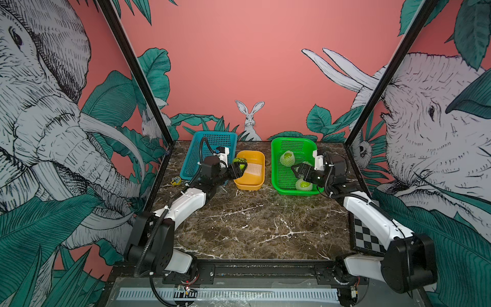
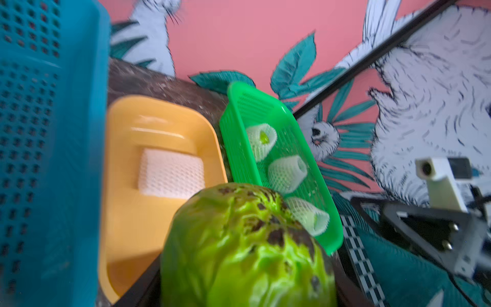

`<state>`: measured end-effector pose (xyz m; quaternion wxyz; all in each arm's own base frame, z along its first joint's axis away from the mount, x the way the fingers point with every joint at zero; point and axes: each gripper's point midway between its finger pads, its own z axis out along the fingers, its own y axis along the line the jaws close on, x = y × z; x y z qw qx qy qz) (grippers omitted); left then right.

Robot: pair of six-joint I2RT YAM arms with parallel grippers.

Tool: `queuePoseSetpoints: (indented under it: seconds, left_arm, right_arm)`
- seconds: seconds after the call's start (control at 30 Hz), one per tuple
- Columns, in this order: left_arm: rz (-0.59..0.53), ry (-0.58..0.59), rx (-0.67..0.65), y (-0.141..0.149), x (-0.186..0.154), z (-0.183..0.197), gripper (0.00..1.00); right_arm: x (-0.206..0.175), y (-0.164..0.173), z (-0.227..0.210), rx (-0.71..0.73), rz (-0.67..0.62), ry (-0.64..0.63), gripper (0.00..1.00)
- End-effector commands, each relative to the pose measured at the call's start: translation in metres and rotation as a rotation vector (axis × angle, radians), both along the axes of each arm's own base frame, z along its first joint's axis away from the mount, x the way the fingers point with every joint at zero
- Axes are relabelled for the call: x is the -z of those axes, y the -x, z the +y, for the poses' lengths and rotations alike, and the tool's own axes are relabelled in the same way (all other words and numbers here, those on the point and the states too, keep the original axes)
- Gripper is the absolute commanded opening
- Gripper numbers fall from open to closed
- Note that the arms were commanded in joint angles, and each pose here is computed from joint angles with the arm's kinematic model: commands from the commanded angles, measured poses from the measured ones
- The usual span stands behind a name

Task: Sleeve custard apples in foam nets
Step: Place the custard apple at the center of the board.

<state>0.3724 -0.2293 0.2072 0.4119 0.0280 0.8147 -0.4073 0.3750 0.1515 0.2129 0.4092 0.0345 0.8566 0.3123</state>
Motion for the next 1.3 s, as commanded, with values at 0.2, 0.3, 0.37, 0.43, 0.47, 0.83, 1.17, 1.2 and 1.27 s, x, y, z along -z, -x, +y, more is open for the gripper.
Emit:
queuePoseSetpoints:
  seconds: [0.2,0.3,0.37,0.43,0.47,0.83,1.17,1.2,1.27]
  left_arm:
    - [0.085,-0.146,0.239,0.098,0.044,-0.054,0.59]
    - [0.095,-0.226,0.291,0.125,0.065,-0.066,0.59]
    - [0.101,-0.259,0.317,0.136,0.078,-0.070,0.59]
    - [0.113,-0.287,0.343,0.145,0.092,-0.076,0.61]
    - [0.122,-0.302,0.354,0.148,0.099,-0.078,0.61]
    - [0.222,-0.418,0.384,0.156,0.150,-0.087,0.74]
    - [0.197,-0.434,0.290,0.148,0.120,-0.073,0.99]
    - [0.186,-0.450,0.271,0.145,0.113,-0.069,0.99]
    - [0.148,-0.488,0.233,0.136,0.093,-0.064,0.99]
  right_arm:
    - [0.002,0.012,-0.002,0.007,-0.009,0.020,0.99]
    - [0.002,0.015,-0.003,0.005,-0.009,0.032,0.99]
    - [0.001,0.016,-0.004,0.000,-0.009,0.041,0.99]
    - [-0.001,0.017,-0.004,-0.004,-0.012,0.047,0.99]
    - [-0.002,0.017,-0.004,-0.003,-0.012,0.048,0.99]
    - [-0.007,0.019,-0.016,0.033,-0.048,0.120,0.99]
    - [-0.007,0.016,-0.023,0.061,-0.020,0.164,0.99]
    - [-0.007,0.015,-0.023,0.064,-0.020,0.165,0.99]
    - [-0.010,0.014,-0.024,0.067,-0.028,0.167,0.99]
